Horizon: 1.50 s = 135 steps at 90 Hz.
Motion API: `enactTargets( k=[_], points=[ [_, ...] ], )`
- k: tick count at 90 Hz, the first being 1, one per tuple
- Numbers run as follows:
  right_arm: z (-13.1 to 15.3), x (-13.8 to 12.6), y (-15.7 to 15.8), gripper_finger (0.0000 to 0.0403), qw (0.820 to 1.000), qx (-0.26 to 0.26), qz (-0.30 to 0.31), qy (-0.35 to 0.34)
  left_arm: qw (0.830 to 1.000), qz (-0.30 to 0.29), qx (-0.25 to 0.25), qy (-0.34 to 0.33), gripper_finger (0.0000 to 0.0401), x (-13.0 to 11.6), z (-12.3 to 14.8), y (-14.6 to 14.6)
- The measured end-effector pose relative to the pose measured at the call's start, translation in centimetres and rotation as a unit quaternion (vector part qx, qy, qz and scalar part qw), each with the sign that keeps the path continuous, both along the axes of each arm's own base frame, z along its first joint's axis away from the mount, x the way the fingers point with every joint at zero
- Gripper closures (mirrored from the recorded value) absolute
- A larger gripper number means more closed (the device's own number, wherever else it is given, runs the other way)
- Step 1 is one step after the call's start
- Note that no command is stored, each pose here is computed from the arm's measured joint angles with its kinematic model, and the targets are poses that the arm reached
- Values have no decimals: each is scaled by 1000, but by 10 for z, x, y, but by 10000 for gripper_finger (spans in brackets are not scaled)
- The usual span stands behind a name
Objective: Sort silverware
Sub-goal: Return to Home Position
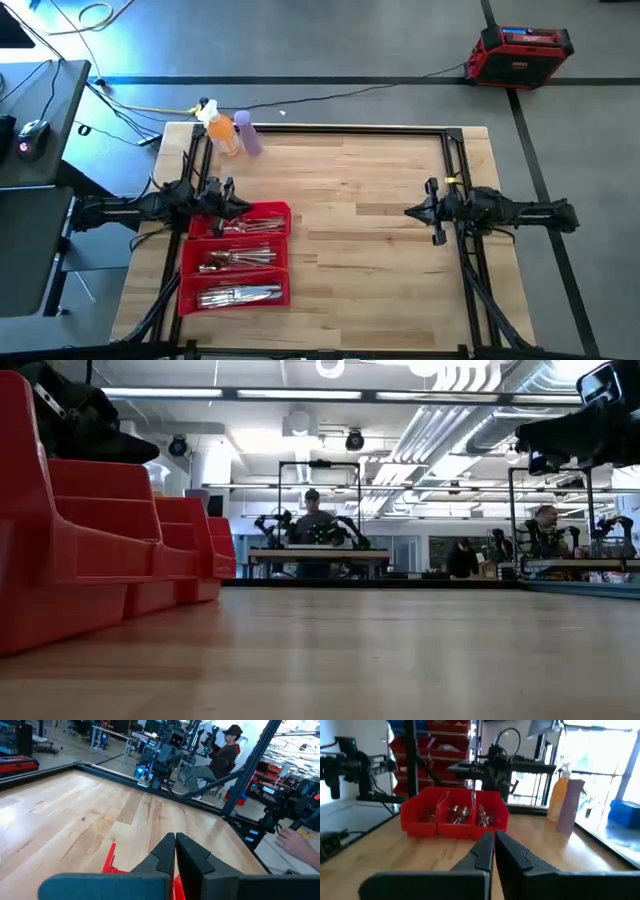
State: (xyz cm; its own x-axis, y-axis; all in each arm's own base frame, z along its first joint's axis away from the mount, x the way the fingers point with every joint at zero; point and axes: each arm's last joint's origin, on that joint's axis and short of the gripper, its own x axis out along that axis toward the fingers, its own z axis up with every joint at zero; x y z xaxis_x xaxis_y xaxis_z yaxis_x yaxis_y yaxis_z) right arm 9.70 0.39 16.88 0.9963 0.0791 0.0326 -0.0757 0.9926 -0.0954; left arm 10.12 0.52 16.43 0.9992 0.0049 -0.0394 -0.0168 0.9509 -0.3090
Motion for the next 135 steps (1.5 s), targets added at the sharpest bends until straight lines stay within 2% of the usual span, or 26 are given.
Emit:
enactTargets(
  k=[25, 38, 135],
  points=[
    [0, 0, 0, 402, 995, 95, 3, 8, 1000, 0, 0, 2, 401, 0, 0, 0],
    [-1, 1, 0, 402, 992, 124, 3, 15, 1000, 0, 0, 2, 401, 0, 0, 0],
    [-1, 1, 0, 403, 992, 124, 3, 17, 1000, 0, 0, 2, 401, 0, -1, 0]
  ],
)
